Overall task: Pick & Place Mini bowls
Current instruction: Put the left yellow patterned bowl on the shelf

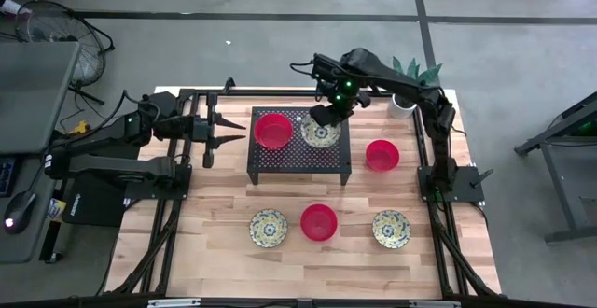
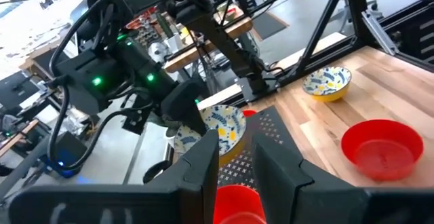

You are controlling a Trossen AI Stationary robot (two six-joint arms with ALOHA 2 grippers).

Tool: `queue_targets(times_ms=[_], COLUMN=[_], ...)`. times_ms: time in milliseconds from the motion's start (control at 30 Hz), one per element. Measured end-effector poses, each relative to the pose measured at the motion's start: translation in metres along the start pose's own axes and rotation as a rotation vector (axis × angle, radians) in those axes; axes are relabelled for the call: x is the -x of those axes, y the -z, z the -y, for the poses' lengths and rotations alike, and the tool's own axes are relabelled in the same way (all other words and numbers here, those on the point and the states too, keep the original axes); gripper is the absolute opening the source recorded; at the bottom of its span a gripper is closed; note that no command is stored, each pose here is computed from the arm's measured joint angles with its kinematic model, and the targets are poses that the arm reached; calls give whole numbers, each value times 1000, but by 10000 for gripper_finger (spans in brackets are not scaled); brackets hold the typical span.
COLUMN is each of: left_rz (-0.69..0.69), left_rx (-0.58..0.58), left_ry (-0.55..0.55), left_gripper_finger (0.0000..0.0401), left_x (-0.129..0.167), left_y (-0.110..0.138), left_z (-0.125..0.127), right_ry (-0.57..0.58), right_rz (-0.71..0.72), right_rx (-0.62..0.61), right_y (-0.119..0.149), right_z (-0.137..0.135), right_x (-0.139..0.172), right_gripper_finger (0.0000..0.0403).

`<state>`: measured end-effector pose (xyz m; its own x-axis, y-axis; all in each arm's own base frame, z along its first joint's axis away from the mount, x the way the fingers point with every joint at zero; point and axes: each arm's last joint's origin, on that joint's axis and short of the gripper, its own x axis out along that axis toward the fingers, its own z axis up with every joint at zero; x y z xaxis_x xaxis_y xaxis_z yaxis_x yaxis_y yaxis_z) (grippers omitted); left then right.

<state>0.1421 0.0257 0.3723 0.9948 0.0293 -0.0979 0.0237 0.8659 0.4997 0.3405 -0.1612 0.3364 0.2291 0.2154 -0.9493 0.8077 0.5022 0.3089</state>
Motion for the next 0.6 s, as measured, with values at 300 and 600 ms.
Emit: queue_targets(times_ms=[300, 600], left_rz=[7, -10], left_rx=[15, 34], left_ry=[16, 26], left_gripper_finger=[83, 83], left_x=[0, 0], left_y=[0, 1], left_z=[1, 2], right_ry=[-23, -41], right_rz=[-15, -29], right_rx=[-31, -34], right_y=[0, 2], right_z=[0, -2], right_x=[0, 0], right_gripper_finger=[5, 5])
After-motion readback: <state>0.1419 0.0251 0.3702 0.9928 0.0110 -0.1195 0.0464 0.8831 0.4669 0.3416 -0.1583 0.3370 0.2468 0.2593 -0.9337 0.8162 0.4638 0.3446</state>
